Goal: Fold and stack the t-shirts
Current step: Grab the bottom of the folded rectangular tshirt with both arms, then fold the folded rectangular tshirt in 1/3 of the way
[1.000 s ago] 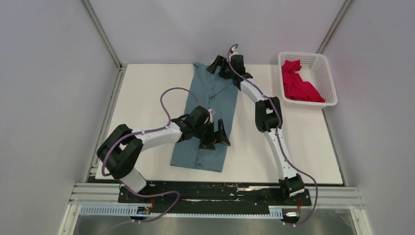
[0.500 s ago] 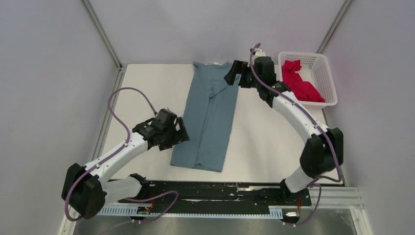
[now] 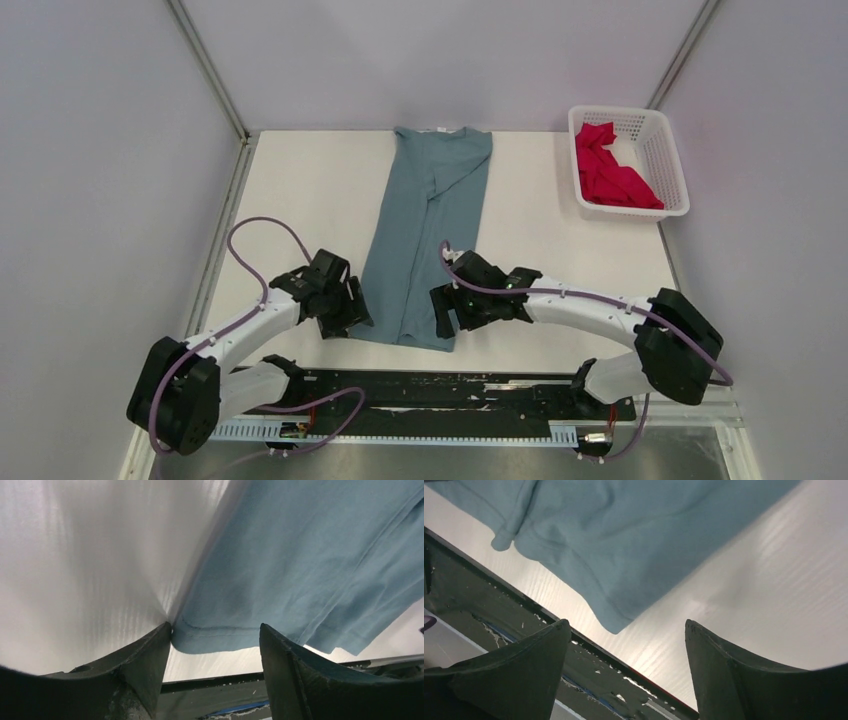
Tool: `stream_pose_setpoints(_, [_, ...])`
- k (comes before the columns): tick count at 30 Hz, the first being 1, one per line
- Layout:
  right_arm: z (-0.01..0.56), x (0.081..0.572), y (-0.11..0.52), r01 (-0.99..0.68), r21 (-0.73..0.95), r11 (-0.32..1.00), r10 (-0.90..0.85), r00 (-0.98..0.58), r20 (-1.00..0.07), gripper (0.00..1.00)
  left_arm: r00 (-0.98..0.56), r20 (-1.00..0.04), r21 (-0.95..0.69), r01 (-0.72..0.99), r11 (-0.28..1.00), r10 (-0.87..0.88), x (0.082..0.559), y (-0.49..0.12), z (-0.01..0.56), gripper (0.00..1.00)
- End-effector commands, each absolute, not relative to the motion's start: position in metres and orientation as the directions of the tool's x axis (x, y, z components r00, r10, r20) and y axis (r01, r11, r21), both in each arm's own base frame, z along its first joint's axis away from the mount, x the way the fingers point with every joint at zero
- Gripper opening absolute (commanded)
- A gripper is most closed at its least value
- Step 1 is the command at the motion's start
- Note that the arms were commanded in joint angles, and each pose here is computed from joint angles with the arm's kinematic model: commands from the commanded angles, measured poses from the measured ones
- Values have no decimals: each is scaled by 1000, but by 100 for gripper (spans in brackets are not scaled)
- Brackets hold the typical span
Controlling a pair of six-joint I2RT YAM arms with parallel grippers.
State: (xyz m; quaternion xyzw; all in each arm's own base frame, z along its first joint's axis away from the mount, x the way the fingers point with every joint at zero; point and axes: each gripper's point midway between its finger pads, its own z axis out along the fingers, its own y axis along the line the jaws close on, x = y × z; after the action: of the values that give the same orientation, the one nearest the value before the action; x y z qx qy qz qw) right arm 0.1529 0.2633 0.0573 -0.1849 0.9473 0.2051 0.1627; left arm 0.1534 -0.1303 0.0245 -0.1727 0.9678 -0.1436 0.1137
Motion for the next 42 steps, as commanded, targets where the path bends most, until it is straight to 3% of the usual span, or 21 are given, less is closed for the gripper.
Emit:
stream_pose_setpoints(1, [50,148,286,-430,339,837,-288,-873,-394,81,-932,-125,-369,-274,888,-340,148,-141,15,71])
stream_pose_setpoints(3, [39,146,290,-438,332,835,-308,-873,-377,76,-928,-114,-373,-291,881,-355,143,-140,6,58])
stream_pose_setpoints(8, [25,130,291,-473,316,823,-368,-866,-339,59,-920,-117,-370,-309,876,-374,142,-138,-1,48])
stream_pose_setpoints(15, [16,98,269,-399,320,859,-326,-909,-259,13,-919,-48,-398,-343,851,-392,126,-143,-3,1])
stream_pose_setpoints(18, [20,84,261,-367,351,861,-294,-924,-244,1,-916,-19,-425,-356,832,-401,113,-146,-1,0])
stream_pose_setpoints(24, [48,89,268,-395,407,823,-275,-905,-323,0,-933,-68,-566,-255,784,-353,108,-173,30,0])
stream_pose_setpoints(30, [79,125,270,-422,403,812,-241,-872,-427,0,-922,-198,-666,-123,736,-333,147,-200,73,0])
stream_pose_setpoints(34, [98,168,265,-404,386,829,-185,-850,-493,0,-903,-277,-620,-93,779,-328,189,-209,97,0])
stream_pose_setpoints(35, [108,200,262,-368,393,842,-128,-845,-519,0,-886,-320,-639,-60,767,-335,222,-218,119,0])
stream_pose_setpoints(42, [136,304,248,-283,351,893,9,-767,-642,0,-852,-390,-597,-56,800,-351,329,-222,143,0])
